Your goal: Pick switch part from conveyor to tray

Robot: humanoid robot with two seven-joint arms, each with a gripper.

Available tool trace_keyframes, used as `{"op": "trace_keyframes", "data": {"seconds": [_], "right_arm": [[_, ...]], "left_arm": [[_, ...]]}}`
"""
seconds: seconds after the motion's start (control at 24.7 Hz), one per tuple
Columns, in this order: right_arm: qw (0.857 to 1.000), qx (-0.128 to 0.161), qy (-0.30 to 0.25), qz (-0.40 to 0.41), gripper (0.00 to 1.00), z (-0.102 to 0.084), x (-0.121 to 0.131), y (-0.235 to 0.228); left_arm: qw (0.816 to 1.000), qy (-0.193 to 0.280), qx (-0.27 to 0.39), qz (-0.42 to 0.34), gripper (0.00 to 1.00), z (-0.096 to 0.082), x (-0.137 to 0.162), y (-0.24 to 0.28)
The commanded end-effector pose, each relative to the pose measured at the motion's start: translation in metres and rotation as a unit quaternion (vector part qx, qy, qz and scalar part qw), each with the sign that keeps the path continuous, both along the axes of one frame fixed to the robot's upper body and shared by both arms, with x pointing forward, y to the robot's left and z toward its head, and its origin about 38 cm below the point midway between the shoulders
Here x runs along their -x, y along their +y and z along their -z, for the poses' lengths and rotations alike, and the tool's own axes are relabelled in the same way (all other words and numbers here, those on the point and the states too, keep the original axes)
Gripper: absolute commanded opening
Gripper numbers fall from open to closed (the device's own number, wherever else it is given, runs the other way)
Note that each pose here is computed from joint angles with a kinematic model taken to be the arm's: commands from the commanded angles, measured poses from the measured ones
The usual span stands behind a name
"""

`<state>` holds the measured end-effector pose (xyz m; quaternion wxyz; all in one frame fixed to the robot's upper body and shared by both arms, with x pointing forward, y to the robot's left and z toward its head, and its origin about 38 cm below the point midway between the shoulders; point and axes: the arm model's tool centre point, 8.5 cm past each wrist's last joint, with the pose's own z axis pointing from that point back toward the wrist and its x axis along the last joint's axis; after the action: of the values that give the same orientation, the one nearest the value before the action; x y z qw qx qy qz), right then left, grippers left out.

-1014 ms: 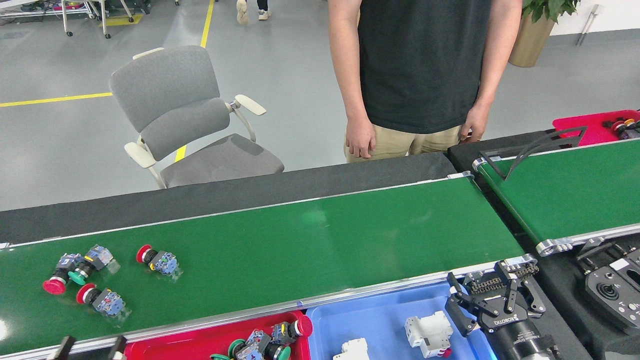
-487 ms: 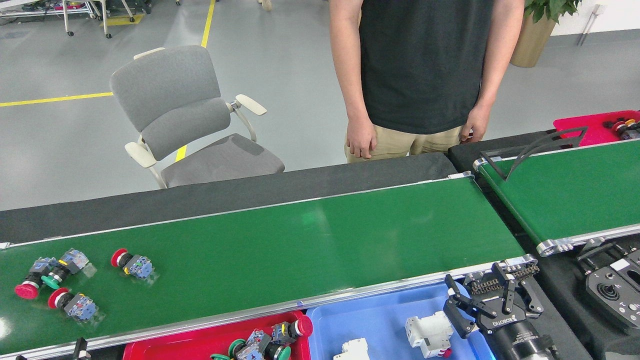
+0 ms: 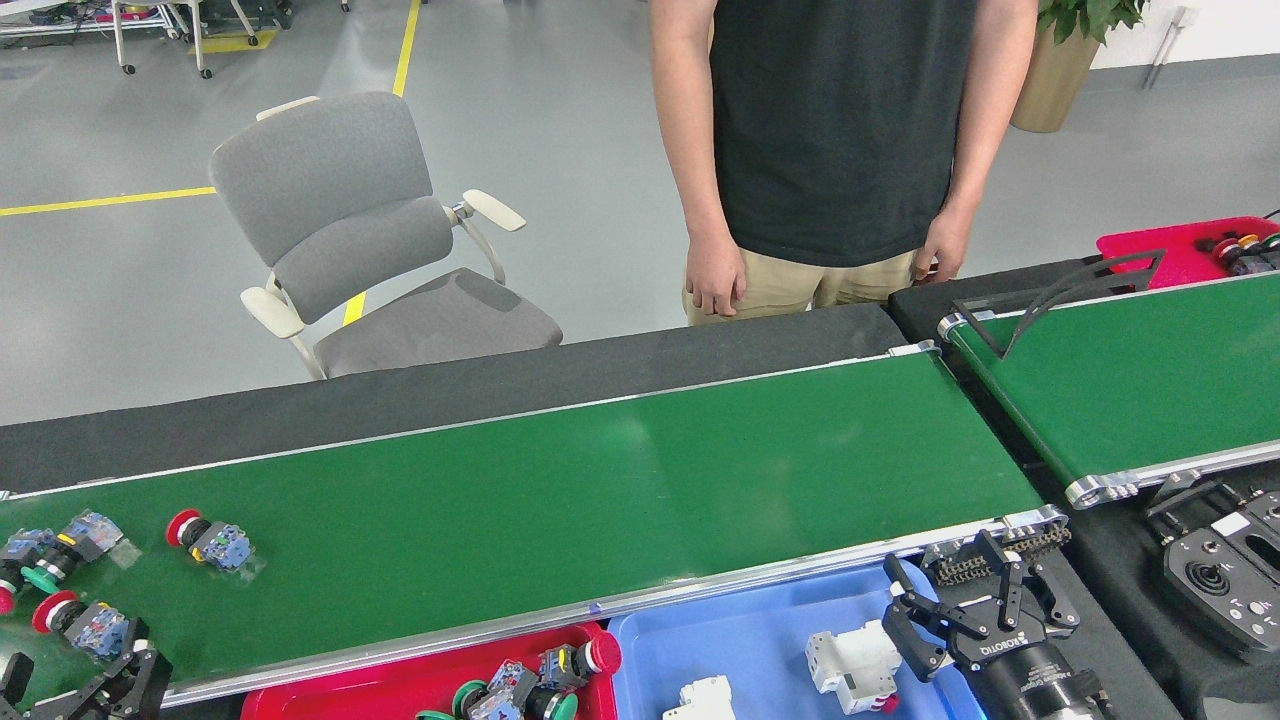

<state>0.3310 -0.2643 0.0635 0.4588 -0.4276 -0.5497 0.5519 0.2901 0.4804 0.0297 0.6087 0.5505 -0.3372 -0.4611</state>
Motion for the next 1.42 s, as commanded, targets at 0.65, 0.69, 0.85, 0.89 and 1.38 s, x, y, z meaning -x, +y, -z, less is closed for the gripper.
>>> {"op": "trace_keyframes", "data": {"seconds": [0.65, 0.69, 0.85, 0.89, 1.38], "right_arm": [[1.0, 0.0, 0.0, 0.002, 0.99, 0.0, -0.002, -0.003], [1.0, 0.0, -0.001, 0.002, 0.99, -0.001, -0.003, -0.003], [1.0, 0.0, -0.001, 0.003, 0.99, -0.001, -0.003, -0.003], [1.0, 0.0, -0.001, 0.003, 0.99, -0.001, -0.003, -0.003], [1.0, 0.0, 0.001, 0.004, 0.99, 0.001, -0.001, -0.004]], "left_arm": [[0.999, -0.015, 0.014, 0.043, 0.12, -0.006, -0.018, 0.001], [0.996, -0.02, 0.015, 0.085, 0.12, -0.01, -0.014, -0.013], [0.961, -0.017, 0.037, 0.275, 0.2, -0.012, 0.027, -0.082], [0.946, -0.014, 0.048, 0.319, 0.31, -0.01, 0.042, -0.1], [0.954, -0.044, 0.078, 0.285, 1.0, -0.011, 0.07, -0.142]]}}
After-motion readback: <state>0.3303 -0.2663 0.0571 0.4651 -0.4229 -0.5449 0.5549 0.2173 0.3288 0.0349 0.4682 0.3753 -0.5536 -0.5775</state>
